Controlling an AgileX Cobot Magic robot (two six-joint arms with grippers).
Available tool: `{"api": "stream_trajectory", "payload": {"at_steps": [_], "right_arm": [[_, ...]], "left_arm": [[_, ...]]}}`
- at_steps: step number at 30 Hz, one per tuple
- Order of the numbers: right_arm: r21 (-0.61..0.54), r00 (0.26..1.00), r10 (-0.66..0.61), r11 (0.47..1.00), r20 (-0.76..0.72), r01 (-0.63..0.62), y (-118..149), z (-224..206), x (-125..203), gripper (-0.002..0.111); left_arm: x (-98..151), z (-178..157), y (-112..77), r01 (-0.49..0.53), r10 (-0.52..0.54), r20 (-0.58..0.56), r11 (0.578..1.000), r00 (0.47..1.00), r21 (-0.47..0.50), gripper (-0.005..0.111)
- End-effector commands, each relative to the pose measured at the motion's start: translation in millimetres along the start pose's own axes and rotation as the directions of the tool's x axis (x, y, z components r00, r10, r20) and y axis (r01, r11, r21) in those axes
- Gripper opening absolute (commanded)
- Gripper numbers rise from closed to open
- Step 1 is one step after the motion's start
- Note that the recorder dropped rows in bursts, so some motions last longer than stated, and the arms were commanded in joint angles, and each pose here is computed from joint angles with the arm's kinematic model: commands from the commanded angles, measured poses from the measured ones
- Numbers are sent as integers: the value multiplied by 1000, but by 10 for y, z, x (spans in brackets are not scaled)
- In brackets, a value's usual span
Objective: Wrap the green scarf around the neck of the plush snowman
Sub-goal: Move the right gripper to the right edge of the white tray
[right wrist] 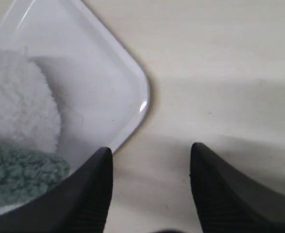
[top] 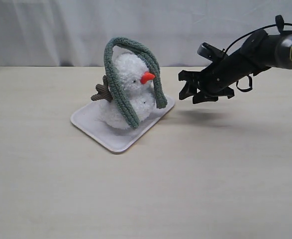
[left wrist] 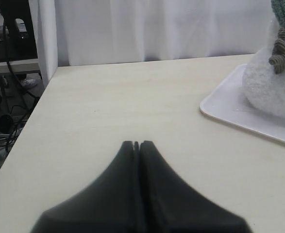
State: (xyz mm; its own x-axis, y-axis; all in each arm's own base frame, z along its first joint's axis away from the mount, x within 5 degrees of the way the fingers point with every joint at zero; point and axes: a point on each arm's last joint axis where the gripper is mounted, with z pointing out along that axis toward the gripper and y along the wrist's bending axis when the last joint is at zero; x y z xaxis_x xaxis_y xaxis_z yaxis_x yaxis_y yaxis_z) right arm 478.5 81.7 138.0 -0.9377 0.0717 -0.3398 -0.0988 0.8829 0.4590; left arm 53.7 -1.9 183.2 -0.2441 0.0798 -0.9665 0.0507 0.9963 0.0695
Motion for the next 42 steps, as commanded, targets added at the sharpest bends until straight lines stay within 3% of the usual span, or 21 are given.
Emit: {"api": "stream_trajectory", "payload": {"at_steps": [1, 13, 19, 24, 28, 38, 42], "right_arm": [[1, 1000, -14, 1000, -5, 14, 13, 72, -51, 47], [5, 1000, 11, 1000, -1, -11, 61, 382, -117, 46], [8, 999, -35, 999, -5, 35, 164, 477, -148, 42], [168, 998, -56, 984, -42, 62, 155, 490, -119, 42], [103, 994, -87, 990, -66, 94, 276, 526, -78, 40], [70, 994, -72, 994, -82, 78, 349, 555, -44, 4], [65, 990, -69, 995, -124, 78, 352, 551, -5, 4]], "left_arm": [[-7, 0, -2, -2, 2, 14, 1000, 1000, 4, 0], [-7, 0, -2, -2, 2, 14, 1000, 1000, 4, 0], [-7, 0, -2, -2, 2, 14, 1000, 1000, 4, 0], [-7, 0, -2, -2, 2, 14, 1000, 1000, 4, 0], [-7, 0, -2, -2, 2, 14, 1000, 1000, 4, 0], [-7, 0, -2, -2, 2, 14, 1000, 1000, 4, 0], [-7, 0, -2, -2, 2, 14, 1000, 1000, 4, 0]]}}
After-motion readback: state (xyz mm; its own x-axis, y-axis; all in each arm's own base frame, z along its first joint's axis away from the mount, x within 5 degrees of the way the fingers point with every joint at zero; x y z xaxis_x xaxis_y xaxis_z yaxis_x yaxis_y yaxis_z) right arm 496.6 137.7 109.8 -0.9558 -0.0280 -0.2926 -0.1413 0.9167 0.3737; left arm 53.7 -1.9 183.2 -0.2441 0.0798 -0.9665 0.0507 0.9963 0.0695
